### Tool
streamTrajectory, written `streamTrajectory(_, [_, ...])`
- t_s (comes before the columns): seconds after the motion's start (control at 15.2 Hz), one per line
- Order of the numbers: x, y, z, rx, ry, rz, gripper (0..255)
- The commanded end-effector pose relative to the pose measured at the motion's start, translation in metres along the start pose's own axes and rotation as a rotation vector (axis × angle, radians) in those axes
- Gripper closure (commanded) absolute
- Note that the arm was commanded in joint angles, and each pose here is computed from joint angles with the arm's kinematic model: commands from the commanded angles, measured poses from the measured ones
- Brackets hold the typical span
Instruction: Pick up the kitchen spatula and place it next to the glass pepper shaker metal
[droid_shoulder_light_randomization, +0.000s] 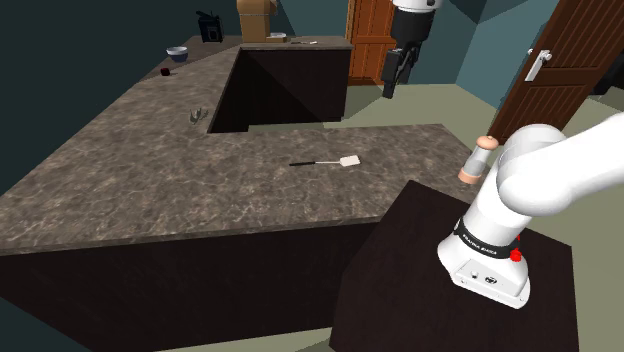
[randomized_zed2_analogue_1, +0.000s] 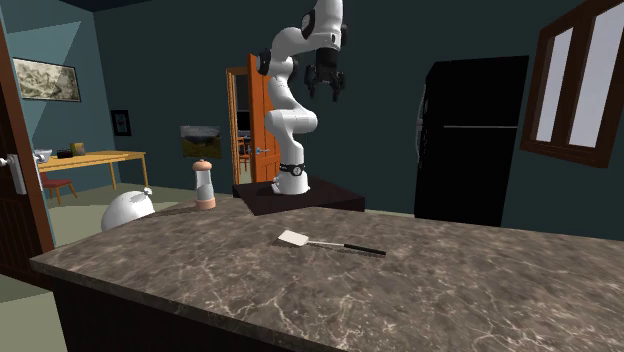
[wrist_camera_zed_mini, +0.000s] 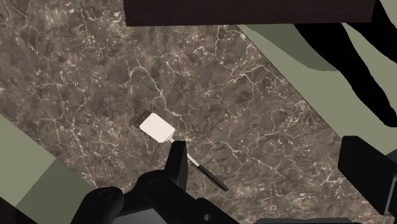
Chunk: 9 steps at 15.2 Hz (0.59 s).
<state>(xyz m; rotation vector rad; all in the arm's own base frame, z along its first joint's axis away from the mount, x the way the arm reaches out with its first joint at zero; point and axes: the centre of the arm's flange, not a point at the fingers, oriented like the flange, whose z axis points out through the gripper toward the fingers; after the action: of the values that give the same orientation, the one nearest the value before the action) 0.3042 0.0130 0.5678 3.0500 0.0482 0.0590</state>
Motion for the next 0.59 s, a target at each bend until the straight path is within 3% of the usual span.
streamTrajectory(0.0, [0.000, 0.000, 0.000, 0.000, 0.000, 0.000, 0])
streamTrajectory(0.53, [0.044, 0.046, 0.085, 0.029, 0.014, -0.168, 0])
